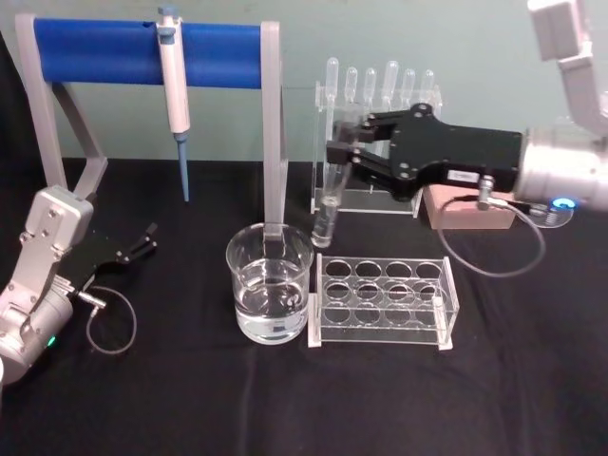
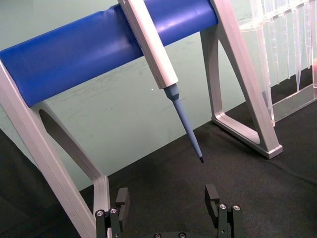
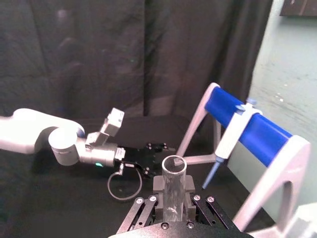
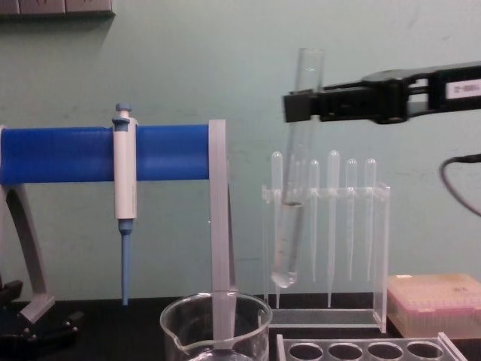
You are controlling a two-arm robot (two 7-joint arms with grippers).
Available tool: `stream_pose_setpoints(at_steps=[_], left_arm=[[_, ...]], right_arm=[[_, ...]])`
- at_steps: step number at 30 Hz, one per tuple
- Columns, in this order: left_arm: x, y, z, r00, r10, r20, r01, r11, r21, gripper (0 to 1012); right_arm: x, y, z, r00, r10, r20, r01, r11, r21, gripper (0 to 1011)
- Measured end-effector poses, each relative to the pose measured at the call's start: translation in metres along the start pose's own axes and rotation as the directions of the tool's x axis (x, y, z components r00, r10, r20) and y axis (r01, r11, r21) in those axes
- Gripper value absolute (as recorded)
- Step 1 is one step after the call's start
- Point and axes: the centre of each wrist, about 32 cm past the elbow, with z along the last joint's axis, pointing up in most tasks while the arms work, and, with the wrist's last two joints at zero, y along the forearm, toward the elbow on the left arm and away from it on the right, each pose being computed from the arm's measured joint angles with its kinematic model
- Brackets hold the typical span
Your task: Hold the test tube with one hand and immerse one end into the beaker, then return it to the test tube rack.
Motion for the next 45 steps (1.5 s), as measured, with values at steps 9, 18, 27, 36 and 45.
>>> stream_pose_setpoints(at_steps=[9, 18, 27, 36, 45], left_arm=[[0.0000, 0.0000, 0.0000, 1.0000, 0.000, 0.000, 0.000, 1.0000, 0.000, 1000], [0.0000, 0.0000, 0.0000, 1.0000, 0.000, 0.000, 0.000, 1.0000, 0.000, 1000], [0.0000, 0.0000, 0.0000, 1.0000, 0.000, 0.000, 0.000, 1.0000, 0.000, 1000], [0.0000, 0.0000, 0.0000, 1.0000, 0.000, 0.000, 0.000, 1.0000, 0.000, 1000], [0.0000, 0.0000, 0.0000, 1.0000, 0.000, 0.000, 0.000, 1.0000, 0.000, 1000]], right_arm=[[0.005, 0.029, -0.005, 0.999, 0.027, -0.022, -0.027, 1.000, 0.002, 241], [0.009, 0.049, -0.022, 0.998, 0.039, -0.039, -0.040, 0.999, -0.019, 241], [0.009, 0.059, -0.047, 0.997, 0.050, -0.063, -0.052, 0.998, -0.019, 241], [0.002, 0.062, -0.067, 0.997, 0.050, -0.057, -0.052, 0.998, -0.039, 241], [-0.004, 0.064, -0.085, 0.997, 0.042, -0.065, -0.045, 0.998, -0.043, 241]])
